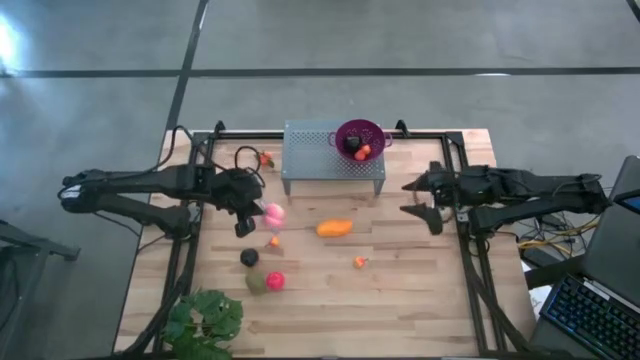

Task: Pick & Place Fruit
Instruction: Put the peach into the purple bowl on the shelf

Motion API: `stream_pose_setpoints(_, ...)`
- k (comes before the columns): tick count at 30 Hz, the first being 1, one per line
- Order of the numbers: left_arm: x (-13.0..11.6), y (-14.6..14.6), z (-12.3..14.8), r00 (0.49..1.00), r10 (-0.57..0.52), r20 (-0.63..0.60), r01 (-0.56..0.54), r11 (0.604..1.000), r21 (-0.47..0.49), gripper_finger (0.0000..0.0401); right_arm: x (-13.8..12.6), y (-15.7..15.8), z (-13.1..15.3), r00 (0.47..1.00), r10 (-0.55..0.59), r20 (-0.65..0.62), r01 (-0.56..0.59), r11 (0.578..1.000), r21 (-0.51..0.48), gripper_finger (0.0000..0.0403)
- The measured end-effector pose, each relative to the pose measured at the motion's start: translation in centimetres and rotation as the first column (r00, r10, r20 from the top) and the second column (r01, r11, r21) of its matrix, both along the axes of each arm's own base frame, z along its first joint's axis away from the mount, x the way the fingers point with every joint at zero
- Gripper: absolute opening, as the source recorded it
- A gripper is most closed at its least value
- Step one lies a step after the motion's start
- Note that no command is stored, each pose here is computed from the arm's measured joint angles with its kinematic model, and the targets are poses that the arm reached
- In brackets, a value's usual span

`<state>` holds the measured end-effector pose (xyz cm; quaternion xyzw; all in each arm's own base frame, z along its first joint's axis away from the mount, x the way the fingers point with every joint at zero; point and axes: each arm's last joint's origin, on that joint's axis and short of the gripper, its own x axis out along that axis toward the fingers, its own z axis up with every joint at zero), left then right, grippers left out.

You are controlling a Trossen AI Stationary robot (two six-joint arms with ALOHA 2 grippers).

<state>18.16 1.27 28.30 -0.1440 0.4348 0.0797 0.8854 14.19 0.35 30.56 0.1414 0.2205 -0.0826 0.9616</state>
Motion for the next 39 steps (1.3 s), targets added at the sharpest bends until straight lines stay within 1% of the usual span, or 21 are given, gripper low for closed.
stream_pose_setpoints(7, 0.5, -1.9, 1.1, 0.993, -0.088, 0.073, 0.089, 0.996, -0.005, 0.0000, 2.8, 0.2, -2.1, 0.990, -0.003, -0.144, 0.006, 1.000, 0.025, 0.0275)
stream_pose_setpoints(14, 1.3, -3.3, 1.3, 0.975, -0.173, 0.138, 0.172, 0.985, 0.020, 0.0000, 4.9, 0.5, -4.0, 0.966, 0.009, -0.259, -0.007, 1.000, 0.009, 0.0260)
stream_pose_setpoints(16, 1.7, -3.5, 1.2, 0.973, -0.181, 0.141, 0.179, 0.983, 0.028, 0.0000, 5.4, 0.7, -4.7, 0.955, 0.025, -0.296, -0.024, 1.000, 0.007, 0.0255)
stream_pose_setpoints(20, 2.4, -3.6, 0.8, 0.970, -0.202, 0.138, 0.197, 0.979, 0.047, 0.0000, 6.5, 1.2, -6.0, 0.926, 0.093, -0.366, -0.088, 0.996, 0.029, 0.0246)
stream_pose_setpoints(25, 3.2, -3.6, 0.4, 0.967, -0.219, 0.130, 0.213, 0.975, 0.064, 0.0000, 7.8, 1.4, -7.7, 0.895, 0.084, -0.439, -0.081, 0.996, 0.025, 0.0248)
stream_pose_setpoints(29, 3.7, -3.7, 0.3, 0.965, -0.220, 0.144, 0.212, 0.975, 0.067, 0.0000, 8.9, 1.4, -8.5, 0.888, 0.053, -0.457, -0.060, 0.998, -0.001, 0.0266)
stream_pose_setpoints(31, 4.0, -3.7, 0.2, 0.963, -0.221, 0.152, 0.213, 0.975, 0.070, 0.0000, 9.4, 1.4, -8.1, 0.901, 0.044, -0.432, -0.050, 0.999, -0.003, 0.0278)
stream_pose_setpoints(33, 4.4, -3.7, 0.2, 0.958, -0.236, 0.163, 0.224, 0.971, 0.085, 0.0000, 9.7, 1.5, -7.7, 0.912, 0.046, -0.407, -0.043, 0.999, 0.017, 0.0291)
stream_pose_setpoints(36, 4.9, -3.8, 0.1, 0.949, -0.256, 0.184, 0.239, 0.965, 0.107, 0.0000, 9.9, 2.0, -6.8, 0.923, 0.097, -0.374, -0.080, 0.995, 0.060, 0.0312)
stream_pose_setpoints(39, 5.3, -3.9, 0.2, 0.937, -0.279, 0.210, 0.255, 0.957, 0.136, 0.0000, 9.8, 3.1, -5.5, 0.938, 0.184, -0.295, -0.155, 0.980, 0.121, 0.0334)
